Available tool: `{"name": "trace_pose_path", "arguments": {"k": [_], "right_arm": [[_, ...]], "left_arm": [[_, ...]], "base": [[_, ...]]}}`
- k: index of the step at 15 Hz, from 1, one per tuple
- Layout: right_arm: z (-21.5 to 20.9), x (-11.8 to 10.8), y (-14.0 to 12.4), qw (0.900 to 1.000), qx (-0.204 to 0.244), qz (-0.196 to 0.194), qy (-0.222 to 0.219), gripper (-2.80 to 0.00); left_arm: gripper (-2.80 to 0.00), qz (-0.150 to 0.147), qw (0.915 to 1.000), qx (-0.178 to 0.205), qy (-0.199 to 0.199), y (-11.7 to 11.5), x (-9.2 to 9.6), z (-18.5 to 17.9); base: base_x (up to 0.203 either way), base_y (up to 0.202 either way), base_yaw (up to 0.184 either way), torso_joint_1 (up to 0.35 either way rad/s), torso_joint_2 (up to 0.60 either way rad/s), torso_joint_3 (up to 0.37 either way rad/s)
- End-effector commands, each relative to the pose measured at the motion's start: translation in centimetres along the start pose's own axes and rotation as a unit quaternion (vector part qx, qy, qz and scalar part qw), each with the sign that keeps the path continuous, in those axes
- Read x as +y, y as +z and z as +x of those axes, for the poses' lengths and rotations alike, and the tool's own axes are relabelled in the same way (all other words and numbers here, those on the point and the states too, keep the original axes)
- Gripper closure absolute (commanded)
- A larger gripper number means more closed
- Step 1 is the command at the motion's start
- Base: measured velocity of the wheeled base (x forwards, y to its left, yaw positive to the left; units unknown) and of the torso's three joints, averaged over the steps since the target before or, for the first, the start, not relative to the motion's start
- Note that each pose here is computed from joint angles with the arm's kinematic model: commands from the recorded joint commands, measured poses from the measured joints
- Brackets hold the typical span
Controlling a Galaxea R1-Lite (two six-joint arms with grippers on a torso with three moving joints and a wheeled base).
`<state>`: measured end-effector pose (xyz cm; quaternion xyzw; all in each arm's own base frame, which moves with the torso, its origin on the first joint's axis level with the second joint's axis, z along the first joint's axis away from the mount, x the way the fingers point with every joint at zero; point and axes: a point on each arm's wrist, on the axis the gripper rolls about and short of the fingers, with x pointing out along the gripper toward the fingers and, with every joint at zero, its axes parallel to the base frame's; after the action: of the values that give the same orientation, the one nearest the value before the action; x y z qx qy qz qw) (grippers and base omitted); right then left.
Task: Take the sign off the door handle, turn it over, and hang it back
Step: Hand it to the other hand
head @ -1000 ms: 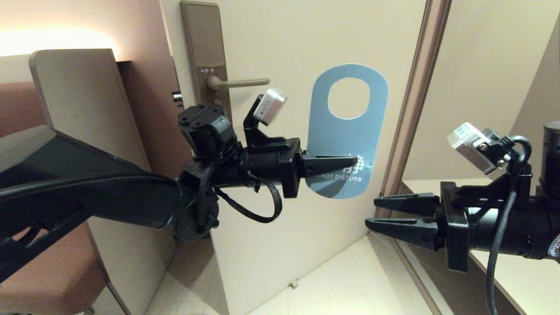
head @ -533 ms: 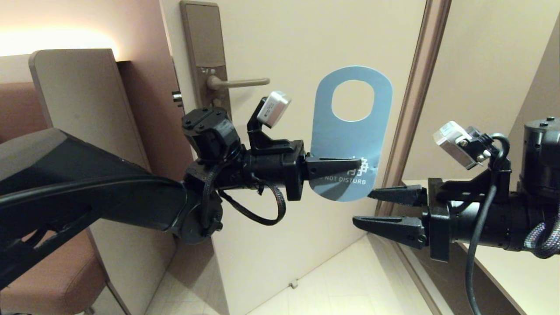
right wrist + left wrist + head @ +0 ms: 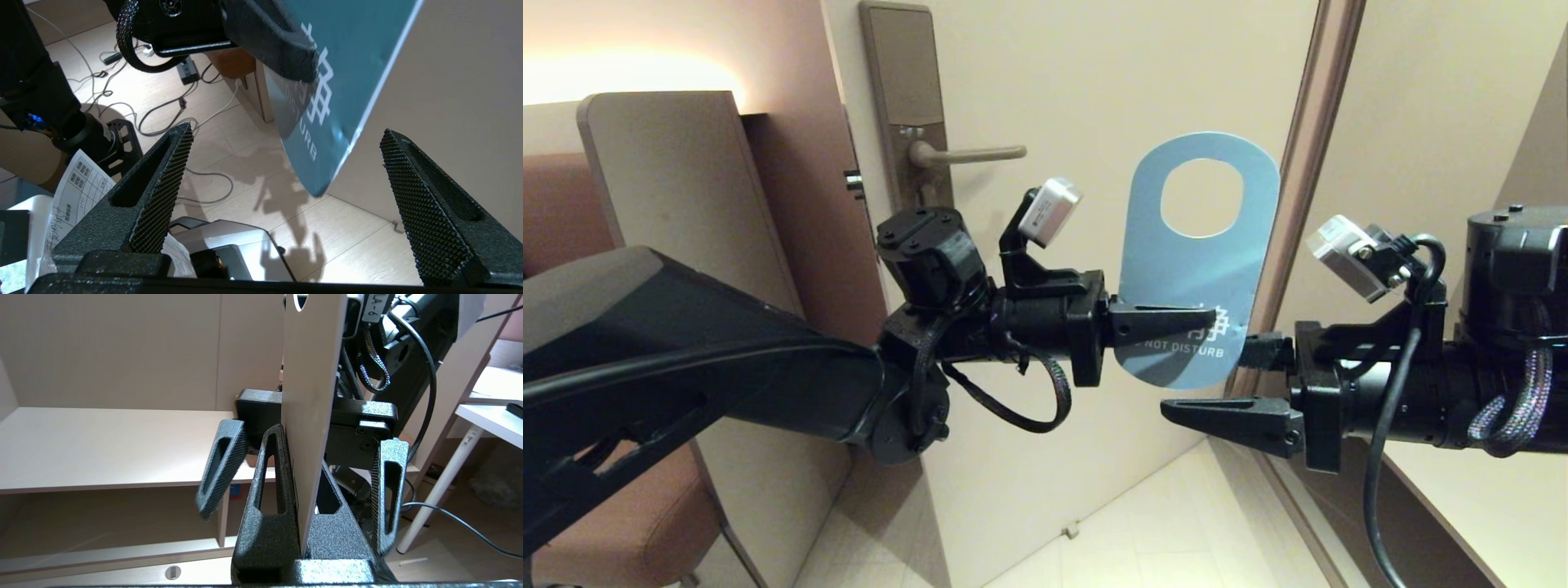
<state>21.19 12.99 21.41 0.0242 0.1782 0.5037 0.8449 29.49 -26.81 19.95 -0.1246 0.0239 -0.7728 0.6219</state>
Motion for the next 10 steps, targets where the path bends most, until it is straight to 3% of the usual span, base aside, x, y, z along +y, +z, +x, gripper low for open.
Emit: {"name": "trace_pose_path", "arguments": {"k": [1,10], "right_arm": [[0.06,0.02,0.15,1.000,-0.002,-0.002,0.003,-2.80],[0.11,-0.02,0.12,1.000,-0.001,-0.001,0.011,-2.80]], "left_arm": [[0.00,-0.004,1.0000,0.001,-0.006,-0.45,-0.13,0.65],[0.00,0.004,0.9999,-0.015,-0.001,-0.13,0.24,1.62]], "base": [[0.000,0.000,0.000,0.000,0.00,0.000],[0.000,0.000,0.000,0.000,0.00,0.000]]}}
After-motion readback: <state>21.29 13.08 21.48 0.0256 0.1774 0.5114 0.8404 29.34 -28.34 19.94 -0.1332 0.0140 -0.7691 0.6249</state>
